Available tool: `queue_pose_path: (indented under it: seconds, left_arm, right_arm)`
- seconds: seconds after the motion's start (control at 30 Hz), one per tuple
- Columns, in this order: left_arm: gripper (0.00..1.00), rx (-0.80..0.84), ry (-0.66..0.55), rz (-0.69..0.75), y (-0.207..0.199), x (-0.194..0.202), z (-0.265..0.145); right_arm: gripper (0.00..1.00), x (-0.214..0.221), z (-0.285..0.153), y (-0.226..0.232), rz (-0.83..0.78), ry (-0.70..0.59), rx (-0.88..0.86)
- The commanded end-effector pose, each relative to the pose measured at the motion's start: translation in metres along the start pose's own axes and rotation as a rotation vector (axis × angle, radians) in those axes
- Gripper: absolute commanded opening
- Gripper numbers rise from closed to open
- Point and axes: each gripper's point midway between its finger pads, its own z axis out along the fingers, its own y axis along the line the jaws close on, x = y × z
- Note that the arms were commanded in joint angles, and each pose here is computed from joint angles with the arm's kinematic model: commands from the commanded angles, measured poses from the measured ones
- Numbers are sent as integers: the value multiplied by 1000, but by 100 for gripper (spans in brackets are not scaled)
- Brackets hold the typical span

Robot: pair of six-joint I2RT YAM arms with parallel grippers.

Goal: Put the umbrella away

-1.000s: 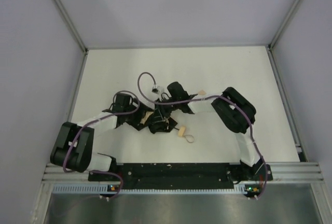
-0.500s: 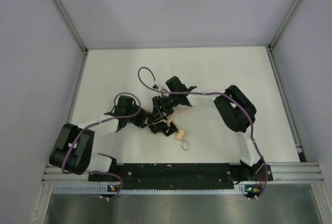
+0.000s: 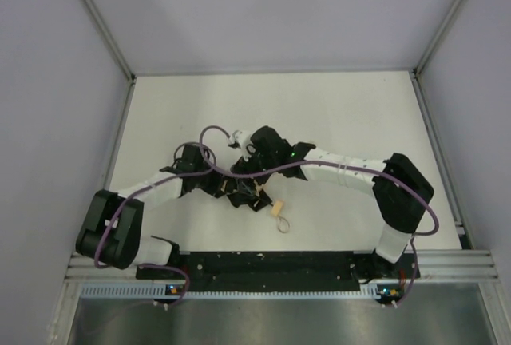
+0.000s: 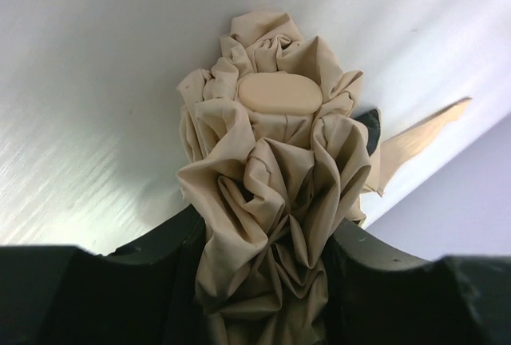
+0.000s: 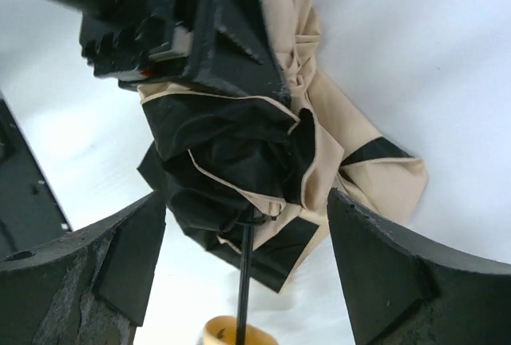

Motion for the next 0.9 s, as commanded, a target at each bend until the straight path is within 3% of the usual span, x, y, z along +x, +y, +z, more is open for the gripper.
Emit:
queue_pose_path:
  seconds: [0.0,0.2,0.3,0.4,0.53,0.6,0.67,0.73,0.8,0.87]
  left_arm:
    - [0,-312,-2,-56,55,-1,-1]
    - [0,-407,15,-115,62,3,-5]
    - [0,-410,35,-130,58,6,-4]
    - [0,-403,41,-140,56,7,-5]
    - [1,-348,31,-119,47,5,-4]
    - [19,-318,10,-99,44,1,-6]
    - [46,-256,-21,-66,38,-5,-6]
    - [67,-176,-58,-29,29,-11,-8]
    - [80,-60,-87,7,16,-15,-11]
    - [98,67,-108,53,-1,-18,-15]
  right_arm:
    - [80,-8,20,-5,-220,-41,129]
    - [80,2,60,3,-296,10,210]
    - [74,22,76,-22,-278,73,365]
    - [60,41,73,-51,-246,101,521]
    - [26,70,76,-64,-206,119,522]
    - [12,79,78,-61,-192,108,473]
    - [2,86,75,-55,-150,100,419]
    - [0,83,75,-49,-131,68,368]
    - [0,80,73,-43,-100,44,294]
    - [0,76,72,-38,-63,25,225]
